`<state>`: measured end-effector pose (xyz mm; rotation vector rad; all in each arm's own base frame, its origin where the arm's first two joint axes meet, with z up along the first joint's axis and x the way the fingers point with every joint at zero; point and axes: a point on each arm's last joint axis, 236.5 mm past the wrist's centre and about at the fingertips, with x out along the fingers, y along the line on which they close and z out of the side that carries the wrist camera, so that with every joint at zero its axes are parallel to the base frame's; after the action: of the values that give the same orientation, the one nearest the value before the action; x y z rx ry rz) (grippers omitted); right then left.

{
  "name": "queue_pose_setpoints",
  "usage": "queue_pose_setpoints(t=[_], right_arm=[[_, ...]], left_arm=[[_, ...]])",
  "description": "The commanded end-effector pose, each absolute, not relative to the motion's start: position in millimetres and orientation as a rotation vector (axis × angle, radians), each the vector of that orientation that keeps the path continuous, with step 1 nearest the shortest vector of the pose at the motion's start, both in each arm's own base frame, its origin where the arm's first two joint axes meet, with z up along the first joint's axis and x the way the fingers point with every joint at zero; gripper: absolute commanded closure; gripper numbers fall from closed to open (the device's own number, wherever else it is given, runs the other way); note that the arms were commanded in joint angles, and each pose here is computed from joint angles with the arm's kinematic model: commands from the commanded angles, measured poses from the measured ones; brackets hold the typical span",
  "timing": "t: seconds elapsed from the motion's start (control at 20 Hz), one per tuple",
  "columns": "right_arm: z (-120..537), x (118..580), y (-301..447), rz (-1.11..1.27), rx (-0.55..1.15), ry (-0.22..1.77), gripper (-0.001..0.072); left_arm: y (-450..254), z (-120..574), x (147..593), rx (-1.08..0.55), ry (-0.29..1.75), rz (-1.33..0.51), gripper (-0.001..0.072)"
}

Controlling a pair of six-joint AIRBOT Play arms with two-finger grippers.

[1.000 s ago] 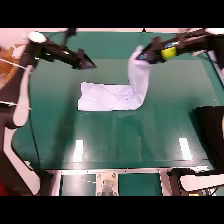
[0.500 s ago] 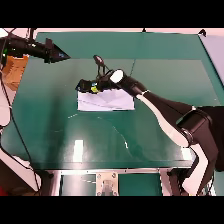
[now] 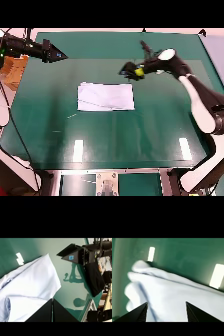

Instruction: Fold the shirts.

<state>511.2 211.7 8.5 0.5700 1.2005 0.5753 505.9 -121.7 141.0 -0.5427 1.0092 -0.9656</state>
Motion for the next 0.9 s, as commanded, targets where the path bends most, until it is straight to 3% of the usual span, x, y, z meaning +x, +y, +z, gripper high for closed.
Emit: queue_pose_setpoints(t=[0.0, 0.25, 0.45, 0.5, 0.55, 0.7, 0.85], right_arm=[[-29, 486, 132, 0.446, 0.657, 1.355, 0.0109], [-95, 451, 178, 0.517, 0.762, 1.468, 0.0108], [-103, 448, 235, 0.586, 0.793, 1.461, 0.0111], [-98, 450, 244, 0.604, 0.788, 1.444, 0.0267], [-89, 455, 251, 0.641, 0.776, 1.418, 0.0668], [-35, 475, 258, 0.746, 0.752, 1.338, 0.0696], [69, 504, 234, 0.820, 0.685, 1.125, 0.0697]], left_arm=[[-122, 142, 506, -0.539, 1.007, -0.968, 0.0685], [-114, 133, 514, -0.514, 1.007, -0.911, 0.0685], [-50, 67, 529, -0.380, 1.175, -0.513, 0.0686], [-32, 55, 528, -0.344, 1.211, -0.429, 0.0686], [-17, 46, 527, -0.308, 1.238, -0.359, 0.0686], [5, 36, 524, -0.256, 1.271, -0.264, 0.0686], [7, 34, 521, -0.246, 1.286, -0.259, 0.0687]])
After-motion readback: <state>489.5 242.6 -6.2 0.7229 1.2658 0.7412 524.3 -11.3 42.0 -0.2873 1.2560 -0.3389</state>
